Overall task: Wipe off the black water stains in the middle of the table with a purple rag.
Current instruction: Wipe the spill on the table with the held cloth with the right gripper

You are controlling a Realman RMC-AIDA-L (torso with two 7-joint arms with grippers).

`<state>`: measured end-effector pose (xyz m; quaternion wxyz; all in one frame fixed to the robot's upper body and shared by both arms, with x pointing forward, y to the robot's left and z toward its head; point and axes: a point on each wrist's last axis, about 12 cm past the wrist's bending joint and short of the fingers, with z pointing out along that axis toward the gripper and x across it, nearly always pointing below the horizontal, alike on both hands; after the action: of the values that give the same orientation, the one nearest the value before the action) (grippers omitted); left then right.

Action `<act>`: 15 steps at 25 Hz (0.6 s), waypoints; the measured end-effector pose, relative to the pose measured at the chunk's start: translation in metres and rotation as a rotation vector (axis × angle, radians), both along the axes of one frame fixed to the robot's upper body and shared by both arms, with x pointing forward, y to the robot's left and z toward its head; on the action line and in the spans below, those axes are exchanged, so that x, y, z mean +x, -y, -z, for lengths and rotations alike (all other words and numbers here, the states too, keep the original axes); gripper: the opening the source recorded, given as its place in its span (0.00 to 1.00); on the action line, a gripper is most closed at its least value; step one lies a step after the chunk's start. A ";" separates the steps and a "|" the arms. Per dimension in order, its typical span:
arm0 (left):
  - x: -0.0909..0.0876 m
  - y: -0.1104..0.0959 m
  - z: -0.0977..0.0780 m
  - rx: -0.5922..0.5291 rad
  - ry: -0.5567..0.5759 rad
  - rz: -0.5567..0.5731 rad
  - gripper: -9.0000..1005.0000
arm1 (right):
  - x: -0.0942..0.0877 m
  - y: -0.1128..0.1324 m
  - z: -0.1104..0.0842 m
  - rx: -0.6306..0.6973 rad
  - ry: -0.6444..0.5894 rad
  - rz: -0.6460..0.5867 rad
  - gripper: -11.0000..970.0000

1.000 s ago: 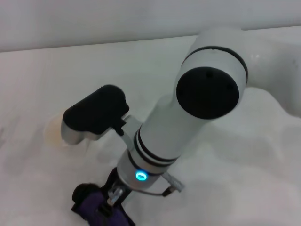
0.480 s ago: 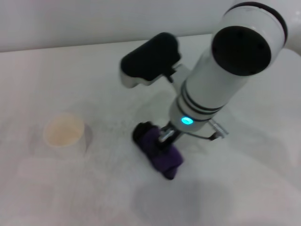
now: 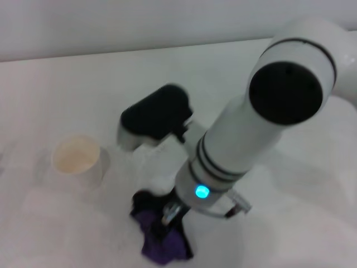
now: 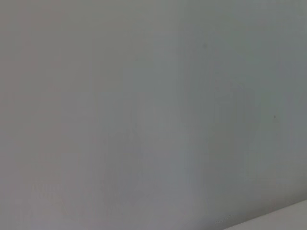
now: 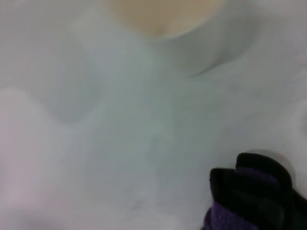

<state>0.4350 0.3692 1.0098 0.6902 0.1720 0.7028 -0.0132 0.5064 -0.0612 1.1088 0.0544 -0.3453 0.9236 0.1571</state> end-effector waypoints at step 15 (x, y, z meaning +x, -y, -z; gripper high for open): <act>0.006 0.002 -0.001 0.001 0.005 0.007 0.87 | 0.005 0.004 0.000 0.065 0.029 -0.001 0.10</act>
<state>0.4406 0.3675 1.0113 0.6917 0.1749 0.7005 -0.0149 0.5112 -0.0649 1.1087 0.0788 -0.3459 0.9170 0.1822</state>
